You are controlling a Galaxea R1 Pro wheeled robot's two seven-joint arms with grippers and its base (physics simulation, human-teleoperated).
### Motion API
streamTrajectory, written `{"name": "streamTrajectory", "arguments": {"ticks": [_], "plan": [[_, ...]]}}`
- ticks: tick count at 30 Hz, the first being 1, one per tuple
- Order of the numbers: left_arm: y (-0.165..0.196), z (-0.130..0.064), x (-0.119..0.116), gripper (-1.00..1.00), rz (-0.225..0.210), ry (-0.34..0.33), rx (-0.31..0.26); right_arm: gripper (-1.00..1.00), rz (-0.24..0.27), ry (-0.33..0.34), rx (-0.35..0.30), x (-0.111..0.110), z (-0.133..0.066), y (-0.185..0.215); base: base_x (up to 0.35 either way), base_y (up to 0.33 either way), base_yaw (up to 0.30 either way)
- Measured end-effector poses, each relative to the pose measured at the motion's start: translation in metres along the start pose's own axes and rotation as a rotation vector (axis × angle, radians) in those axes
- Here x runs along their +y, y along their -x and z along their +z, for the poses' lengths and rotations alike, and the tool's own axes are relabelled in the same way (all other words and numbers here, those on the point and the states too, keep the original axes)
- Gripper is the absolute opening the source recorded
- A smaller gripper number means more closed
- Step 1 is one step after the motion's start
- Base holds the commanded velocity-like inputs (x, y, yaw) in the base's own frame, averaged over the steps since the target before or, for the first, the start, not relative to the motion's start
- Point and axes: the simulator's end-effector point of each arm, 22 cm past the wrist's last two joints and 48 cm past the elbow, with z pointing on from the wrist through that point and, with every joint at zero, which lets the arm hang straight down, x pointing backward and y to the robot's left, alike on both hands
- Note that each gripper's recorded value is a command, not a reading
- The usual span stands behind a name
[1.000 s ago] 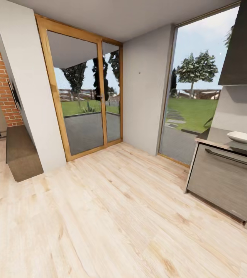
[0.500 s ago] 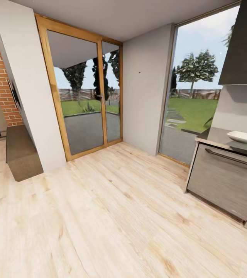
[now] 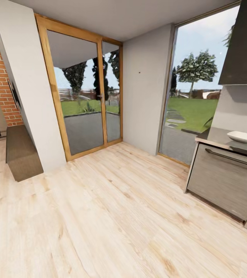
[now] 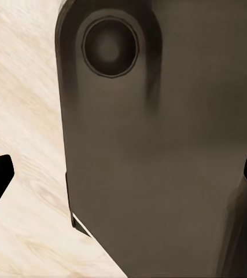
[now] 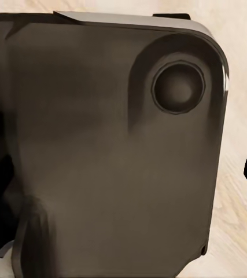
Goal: In the kitchen, take the Vidalia onion out of the sink, dice it on the chopping board with the paring knife, put the diced onion into the bowl on the countertop, then place both the paring knife and the chopping board into the sink.
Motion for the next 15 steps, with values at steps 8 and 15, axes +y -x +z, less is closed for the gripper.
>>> {"name": "streamTrajectory", "arguments": {"ticks": [8,15], "plan": [[0.059,-0.004,-0.001,1.00,-0.001,-0.001,-0.126,1.00,0.001,-0.001,-0.058,-0.001,0.000,0.015,0.000,0.000,0.000],[0.148,-0.024,-0.001,1.00,0.000,-0.001,-0.319,1.00,0.000,-0.006,-0.390,-0.004,-0.017,0.105,0.000,0.000,0.000]]}}
